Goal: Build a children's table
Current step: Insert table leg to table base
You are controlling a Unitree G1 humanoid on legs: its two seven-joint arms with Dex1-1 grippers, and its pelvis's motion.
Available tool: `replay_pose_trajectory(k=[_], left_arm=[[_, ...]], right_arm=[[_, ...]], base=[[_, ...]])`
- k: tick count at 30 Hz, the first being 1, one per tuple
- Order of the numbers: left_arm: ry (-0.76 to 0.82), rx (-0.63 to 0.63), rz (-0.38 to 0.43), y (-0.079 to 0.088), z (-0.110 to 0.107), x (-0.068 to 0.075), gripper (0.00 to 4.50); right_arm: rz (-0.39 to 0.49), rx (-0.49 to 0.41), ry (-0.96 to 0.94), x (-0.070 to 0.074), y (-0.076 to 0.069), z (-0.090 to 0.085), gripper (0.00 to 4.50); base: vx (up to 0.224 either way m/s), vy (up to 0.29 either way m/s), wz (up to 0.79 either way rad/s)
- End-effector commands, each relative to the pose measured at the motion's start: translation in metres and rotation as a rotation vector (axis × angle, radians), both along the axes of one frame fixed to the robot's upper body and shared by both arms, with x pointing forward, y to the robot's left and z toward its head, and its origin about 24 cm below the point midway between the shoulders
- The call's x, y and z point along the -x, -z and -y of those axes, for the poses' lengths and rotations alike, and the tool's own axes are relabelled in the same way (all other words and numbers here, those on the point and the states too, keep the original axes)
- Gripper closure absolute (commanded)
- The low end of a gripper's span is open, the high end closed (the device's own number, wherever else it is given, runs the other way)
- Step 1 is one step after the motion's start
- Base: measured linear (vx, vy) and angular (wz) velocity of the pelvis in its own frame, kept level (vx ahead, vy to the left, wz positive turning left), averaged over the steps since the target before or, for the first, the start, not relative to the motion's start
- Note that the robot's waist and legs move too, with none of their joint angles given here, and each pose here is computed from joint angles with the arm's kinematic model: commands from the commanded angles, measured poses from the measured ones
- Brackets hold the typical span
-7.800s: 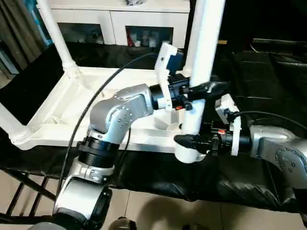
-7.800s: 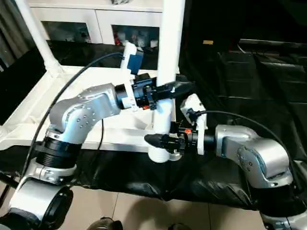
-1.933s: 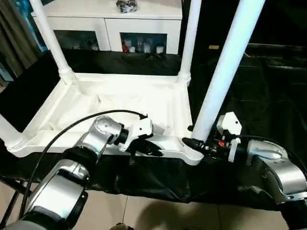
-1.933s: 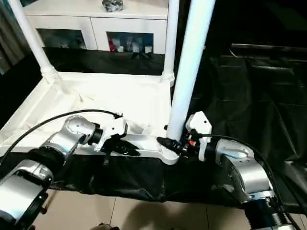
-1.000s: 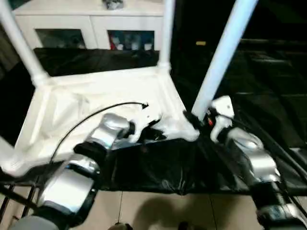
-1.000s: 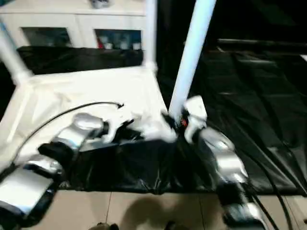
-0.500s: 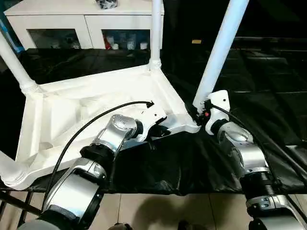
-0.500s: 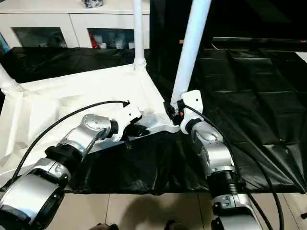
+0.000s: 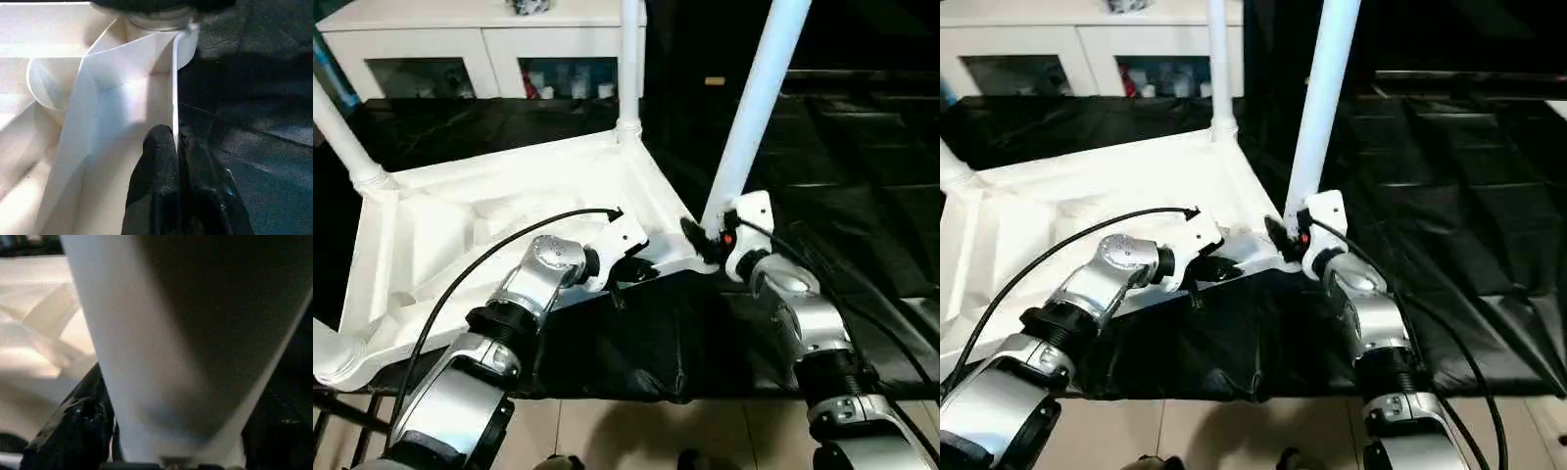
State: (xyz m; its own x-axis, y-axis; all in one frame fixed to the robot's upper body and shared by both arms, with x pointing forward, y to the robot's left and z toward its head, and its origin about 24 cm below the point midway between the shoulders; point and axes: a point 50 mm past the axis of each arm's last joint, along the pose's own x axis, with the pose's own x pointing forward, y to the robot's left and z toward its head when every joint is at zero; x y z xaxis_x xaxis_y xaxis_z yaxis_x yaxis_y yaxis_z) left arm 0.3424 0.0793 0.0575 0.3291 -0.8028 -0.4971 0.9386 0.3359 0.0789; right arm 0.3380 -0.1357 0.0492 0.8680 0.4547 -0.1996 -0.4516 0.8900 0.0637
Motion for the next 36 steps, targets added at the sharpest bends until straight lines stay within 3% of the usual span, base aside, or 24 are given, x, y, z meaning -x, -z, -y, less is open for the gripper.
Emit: replay_pose_trajectory(k=[1, 3, 11, 17, 19, 23, 30, 36], left_arm=[[0.085, 0.121, 0.095, -0.025, 0.019, 0.000, 4.50], [0.100, 0.125, 0.095, -0.026, 0.018, 0.001, 4.50], [0.202, 0.115, 0.077, -0.024, 0.009, 0.007, 4.50], [0.299, 0.101, 0.044, -0.022, 0.001, 0.012, 4.50], [0.336, 0.084, 0.038, -0.021, -0.005, 0.012, 4.50], [0.365, 0.083, 0.022, -0.022, -0.007, 0.013, 4.50], [0.384, 0.082, 0.015, -0.023, -0.010, 0.013, 4.50], [0.382, 0.089, 0.009, -0.021, -0.013, 0.014, 4.50]], right_arm=[[-0.062, 0.004, -0.131, 0.010, 0.015, -0.018, 0.98], [-0.050, 0.013, -0.160, 0.011, 0.012, -0.017, 0.80], [0.008, 0.019, -0.399, 0.030, -0.002, -0.002, 0.80], [-0.022, 0.057, -0.589, 0.048, -0.007, 0.012, 0.80], [-0.079, 0.086, -0.704, 0.059, -0.007, 0.019, 0.80], [-0.119, 0.129, -0.758, 0.063, -0.006, 0.023, 0.80], [-0.152, 0.122, -0.802, 0.066, -0.006, 0.026, 1.45], [-0.163, 0.035, -0.778, 0.075, 0.003, 0.026, 1.71]], base=[[0.000, 0.000, 0.00], [0.000, 0.000, 0.00], [0.006, -0.002, 0.00], [0.000, 0.000, 0.00], [0.000, 0.000, 0.00], [0.000, 0.000, 0.00], [0.000, 0.000, 0.00], [0.000, 0.000, 0.00]])
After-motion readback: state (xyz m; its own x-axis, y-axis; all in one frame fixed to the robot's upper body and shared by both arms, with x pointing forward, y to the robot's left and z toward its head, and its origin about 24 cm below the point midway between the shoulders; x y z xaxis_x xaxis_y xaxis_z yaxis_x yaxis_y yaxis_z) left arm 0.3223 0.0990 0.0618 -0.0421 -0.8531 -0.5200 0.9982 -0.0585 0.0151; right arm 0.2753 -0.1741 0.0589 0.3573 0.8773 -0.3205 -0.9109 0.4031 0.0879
